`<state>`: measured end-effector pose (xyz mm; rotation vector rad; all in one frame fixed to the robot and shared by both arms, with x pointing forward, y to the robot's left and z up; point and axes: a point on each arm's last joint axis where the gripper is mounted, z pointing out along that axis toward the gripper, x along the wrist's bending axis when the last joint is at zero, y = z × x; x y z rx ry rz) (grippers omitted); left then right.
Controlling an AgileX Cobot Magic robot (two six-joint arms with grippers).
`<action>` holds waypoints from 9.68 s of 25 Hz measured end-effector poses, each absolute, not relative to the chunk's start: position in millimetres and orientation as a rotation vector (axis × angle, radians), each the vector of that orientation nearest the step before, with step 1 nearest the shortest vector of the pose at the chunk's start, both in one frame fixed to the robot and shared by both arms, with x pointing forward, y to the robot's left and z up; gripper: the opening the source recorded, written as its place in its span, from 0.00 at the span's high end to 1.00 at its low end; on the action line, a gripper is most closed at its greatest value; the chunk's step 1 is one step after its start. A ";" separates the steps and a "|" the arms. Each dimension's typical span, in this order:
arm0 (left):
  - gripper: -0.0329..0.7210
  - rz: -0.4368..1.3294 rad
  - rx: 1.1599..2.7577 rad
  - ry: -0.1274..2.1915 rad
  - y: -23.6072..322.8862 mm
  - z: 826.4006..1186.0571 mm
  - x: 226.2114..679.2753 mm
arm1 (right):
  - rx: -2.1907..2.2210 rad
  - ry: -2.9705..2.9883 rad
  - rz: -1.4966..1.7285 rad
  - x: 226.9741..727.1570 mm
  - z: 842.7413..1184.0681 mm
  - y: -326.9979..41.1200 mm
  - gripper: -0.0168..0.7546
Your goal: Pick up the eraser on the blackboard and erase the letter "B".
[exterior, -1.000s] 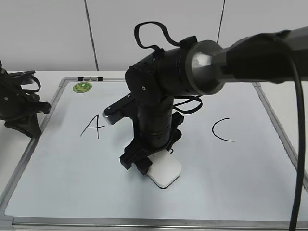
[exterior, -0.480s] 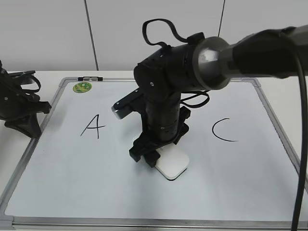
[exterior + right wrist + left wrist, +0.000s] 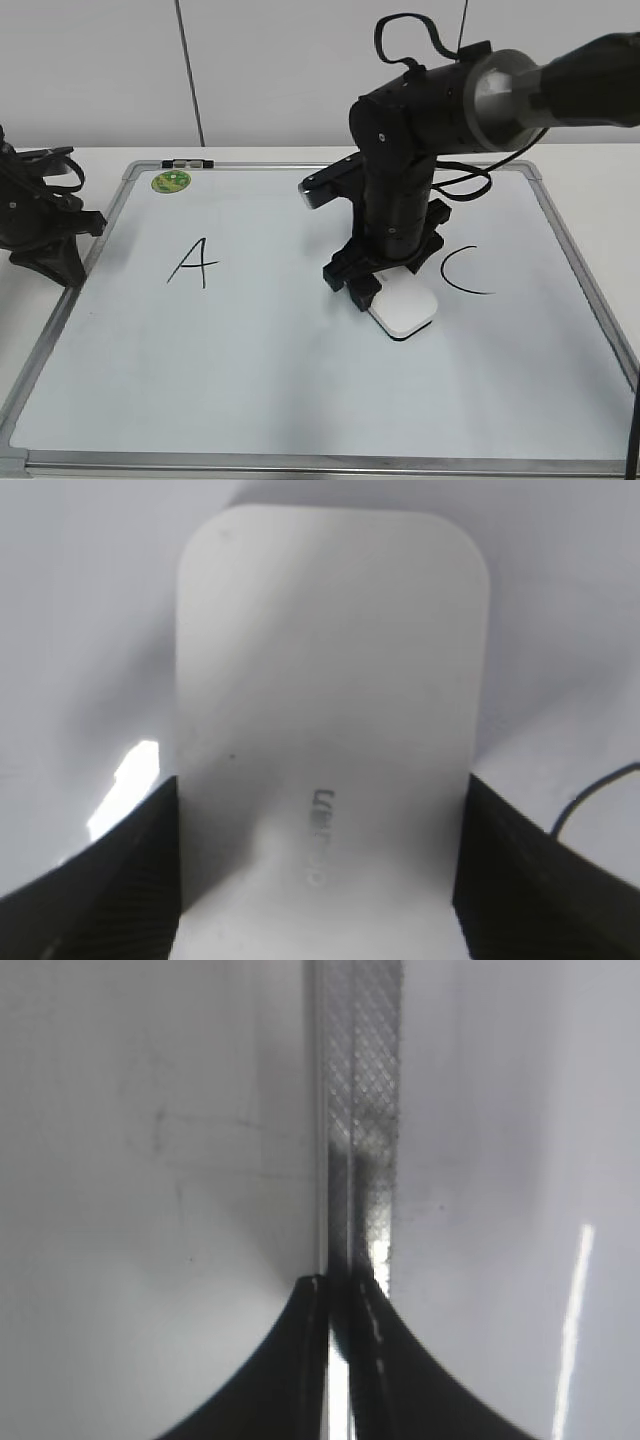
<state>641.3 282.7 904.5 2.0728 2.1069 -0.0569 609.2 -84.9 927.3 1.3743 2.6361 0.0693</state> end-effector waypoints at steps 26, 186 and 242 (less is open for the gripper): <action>0.94 -0.055 2.075 2.106 282.9 904.5 641.3 | 1.107 2.845 0.171 545.4 926.5 2.1 0.25; 0.26 0.566 1.703 1.550 280.4 1188.3 295.6 | 1.562 1.815 0.967 301.3 1214.1 -283.9 0.21; 0.32 0.680 1.774 1.683 295.2 1048.7 271.8 | 1.659 1.790 0.648 265.2 1046.0 -304.5 0.21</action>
